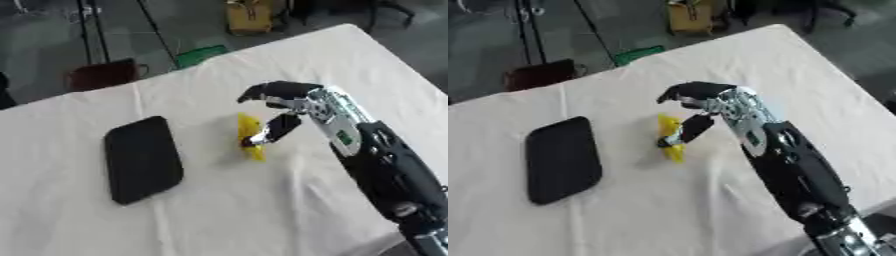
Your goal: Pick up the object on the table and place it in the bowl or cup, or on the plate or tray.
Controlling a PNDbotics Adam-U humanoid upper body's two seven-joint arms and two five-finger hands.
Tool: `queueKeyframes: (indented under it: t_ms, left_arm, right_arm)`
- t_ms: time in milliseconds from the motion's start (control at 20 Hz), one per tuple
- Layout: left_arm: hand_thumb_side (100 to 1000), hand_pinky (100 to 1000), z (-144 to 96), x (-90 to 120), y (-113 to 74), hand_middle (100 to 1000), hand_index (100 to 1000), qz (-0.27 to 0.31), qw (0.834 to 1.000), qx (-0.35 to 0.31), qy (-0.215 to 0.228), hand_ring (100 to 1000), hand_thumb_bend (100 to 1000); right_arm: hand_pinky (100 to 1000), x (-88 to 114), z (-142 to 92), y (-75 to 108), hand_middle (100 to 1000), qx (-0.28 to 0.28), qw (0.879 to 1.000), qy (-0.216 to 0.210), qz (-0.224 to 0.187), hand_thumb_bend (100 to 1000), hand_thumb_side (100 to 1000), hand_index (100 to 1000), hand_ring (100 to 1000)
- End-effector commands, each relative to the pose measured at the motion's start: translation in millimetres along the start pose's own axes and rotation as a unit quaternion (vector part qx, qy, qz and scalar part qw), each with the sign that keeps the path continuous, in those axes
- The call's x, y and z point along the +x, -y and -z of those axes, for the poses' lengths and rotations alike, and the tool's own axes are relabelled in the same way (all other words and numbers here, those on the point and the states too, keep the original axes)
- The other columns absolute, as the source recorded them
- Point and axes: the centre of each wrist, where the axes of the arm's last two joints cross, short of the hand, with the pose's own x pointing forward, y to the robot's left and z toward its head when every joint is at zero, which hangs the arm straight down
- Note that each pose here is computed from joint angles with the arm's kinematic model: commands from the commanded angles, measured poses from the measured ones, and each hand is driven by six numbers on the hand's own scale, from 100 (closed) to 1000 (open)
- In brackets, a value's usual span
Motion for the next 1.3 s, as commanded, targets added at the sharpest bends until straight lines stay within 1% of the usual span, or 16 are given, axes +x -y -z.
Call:
queueKeyframes:
  t_ms: [50, 500, 900, 950, 1000, 1050, 1100, 1150, 1200, 1250, 1300]
  left_arm:
    - [1000, 681, 4.6, 7.3, -4.6, 892, 870, 0.011, 1.0, -0.003, 0.013, 838, 369]
    - [1000, 680, 4.7, 7.5, -4.7, 892, 870, 0.011, 1.0, -0.003, 0.013, 838, 370]
    - [1000, 680, 4.5, 7.2, -4.4, 892, 870, 0.011, 1.0, -0.003, 0.013, 838, 369]
    - [1000, 680, 4.5, 7.3, -4.4, 892, 870, 0.011, 1.0, -0.003, 0.013, 838, 369]
    - [1000, 680, 4.6, 7.4, -4.4, 892, 870, 0.011, 1.0, -0.003, 0.013, 838, 369]
    - [1000, 680, 4.6, 7.4, -4.4, 892, 870, 0.01, 1.0, -0.003, 0.013, 838, 369]
    - [1000, 680, 4.6, 7.4, -4.3, 892, 870, 0.01, 1.0, -0.003, 0.013, 838, 369]
    - [1000, 680, 4.6, 7.4, -4.3, 892, 870, 0.01, 1.0, -0.004, 0.013, 838, 369]
    - [1000, 680, 4.6, 7.3, -4.2, 892, 870, 0.01, 1.0, -0.004, 0.013, 838, 369]
    - [1000, 680, 4.5, 7.3, -4.3, 892, 870, 0.01, 1.0, -0.004, 0.013, 838, 368]
    - [1000, 680, 4.5, 7.2, -4.3, 892, 870, 0.01, 1.0, -0.003, 0.013, 838, 368]
  right_arm:
    - [923, -0.2, -0.2, 5.8, 922, -0.005, 1.0, -0.001, -0.018, 613, 696, 955, 916]
    - [924, 1.3, 1.7, 0.0, 923, 0.019, 0.999, 0.007, -0.031, 612, 696, 956, 917]
    - [915, 5.4, 4.6, -4.2, 922, 0.037, 0.997, -0.004, -0.072, 597, 679, 956, 915]
    - [878, 5.7, 5.1, -4.6, 918, 0.038, 0.996, -0.005, -0.076, 572, 665, 955, 896]
    - [878, 6.2, 5.4, -4.9, 918, 0.037, 0.996, -0.007, -0.082, 572, 665, 955, 896]
    - [748, 6.6, 5.9, -5.5, 906, 0.037, 0.996, -0.008, -0.086, 563, 647, 954, 823]
    - [748, 7.1, 6.5, -6.1, 906, 0.037, 0.995, -0.009, -0.09, 563, 647, 954, 823]
    - [666, 7.3, 7.0, -6.7, 901, 0.037, 0.995, -0.009, -0.093, 531, 621, 951, 771]
    - [666, 7.4, 7.4, -7.3, 901, 0.036, 0.995, -0.01, -0.097, 531, 621, 951, 771]
    - [602, 7.4, 7.7, -7.8, 894, 0.035, 0.994, -0.011, -0.099, 460, 566, 947, 705]
    - [602, 7.3, 8.0, -8.4, 894, 0.035, 0.994, -0.012, -0.101, 460, 566, 947, 705]
